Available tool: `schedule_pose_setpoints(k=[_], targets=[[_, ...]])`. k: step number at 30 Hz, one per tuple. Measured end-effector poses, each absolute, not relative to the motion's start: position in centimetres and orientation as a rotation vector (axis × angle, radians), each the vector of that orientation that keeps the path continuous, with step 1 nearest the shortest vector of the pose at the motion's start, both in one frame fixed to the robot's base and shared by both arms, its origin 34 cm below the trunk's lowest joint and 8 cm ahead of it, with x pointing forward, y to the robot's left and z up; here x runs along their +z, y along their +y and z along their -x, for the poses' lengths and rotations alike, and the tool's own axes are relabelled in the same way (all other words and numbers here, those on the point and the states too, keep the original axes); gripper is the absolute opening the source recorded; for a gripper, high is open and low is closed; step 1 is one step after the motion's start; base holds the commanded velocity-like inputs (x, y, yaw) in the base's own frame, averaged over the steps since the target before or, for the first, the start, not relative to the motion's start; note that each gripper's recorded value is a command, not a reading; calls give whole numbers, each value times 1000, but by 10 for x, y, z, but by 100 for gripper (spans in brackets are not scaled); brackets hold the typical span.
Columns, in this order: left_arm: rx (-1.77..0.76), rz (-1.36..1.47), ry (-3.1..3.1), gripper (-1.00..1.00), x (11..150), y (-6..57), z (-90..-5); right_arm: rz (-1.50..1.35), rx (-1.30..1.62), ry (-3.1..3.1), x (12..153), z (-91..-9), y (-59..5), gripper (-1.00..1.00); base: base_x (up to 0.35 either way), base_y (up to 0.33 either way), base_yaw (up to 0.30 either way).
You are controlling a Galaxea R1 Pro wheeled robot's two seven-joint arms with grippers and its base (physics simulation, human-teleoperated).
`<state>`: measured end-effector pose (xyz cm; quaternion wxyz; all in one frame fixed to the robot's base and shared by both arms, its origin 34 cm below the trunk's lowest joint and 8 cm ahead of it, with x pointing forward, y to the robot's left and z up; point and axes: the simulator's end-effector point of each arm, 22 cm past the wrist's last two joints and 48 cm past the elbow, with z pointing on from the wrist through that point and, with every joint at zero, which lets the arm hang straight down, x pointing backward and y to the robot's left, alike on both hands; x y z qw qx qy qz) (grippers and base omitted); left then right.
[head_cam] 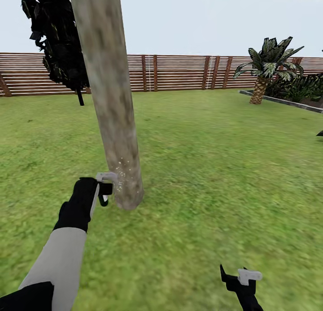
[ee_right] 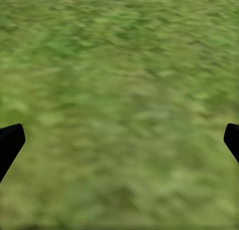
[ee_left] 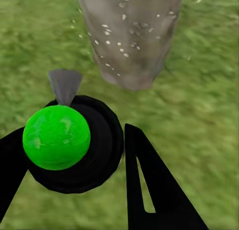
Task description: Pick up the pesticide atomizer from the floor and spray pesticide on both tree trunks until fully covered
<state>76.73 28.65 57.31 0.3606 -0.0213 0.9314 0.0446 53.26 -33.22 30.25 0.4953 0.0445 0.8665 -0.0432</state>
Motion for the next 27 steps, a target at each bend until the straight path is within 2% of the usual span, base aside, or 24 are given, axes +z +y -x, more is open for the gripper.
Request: schedule_pose_setpoints(k=[2, 8, 11, 16, 19, 22, 27], targets=[[104, 50, 2400, -100, 573, 281, -767, -108, -104, 2100, 302, -533, -332, 100, 0, 0, 0], [-42, -45, 2371, -100, 593, 205, -778, -108, -105, 2100, 303, -533, -332, 100, 0, 0, 0], [-125, -36, 2390, -100, 599, 190, -777, -108, -105, 2100, 303, -533, -332, 100, 0, 0, 0], [-124, -9, 2400, -100, 598, 206, -777, -108, -105, 2100, 303, -533, -333, 100, 0, 0, 0], [4, 34, 2393, -100, 602, 272, -779, -108, -105, 2100, 303, -533, -332, 100, 0, 0, 0], [-7, 49, 2386, -100, 605, 280, -780, -108, -105, 2100, 303, -533, -332, 100, 0, 0, 0], [-56, 24, 2378, -100, 611, 252, -784, -108, -106, 2100, 303, -533, -333, 100, 0, 0, 0]])
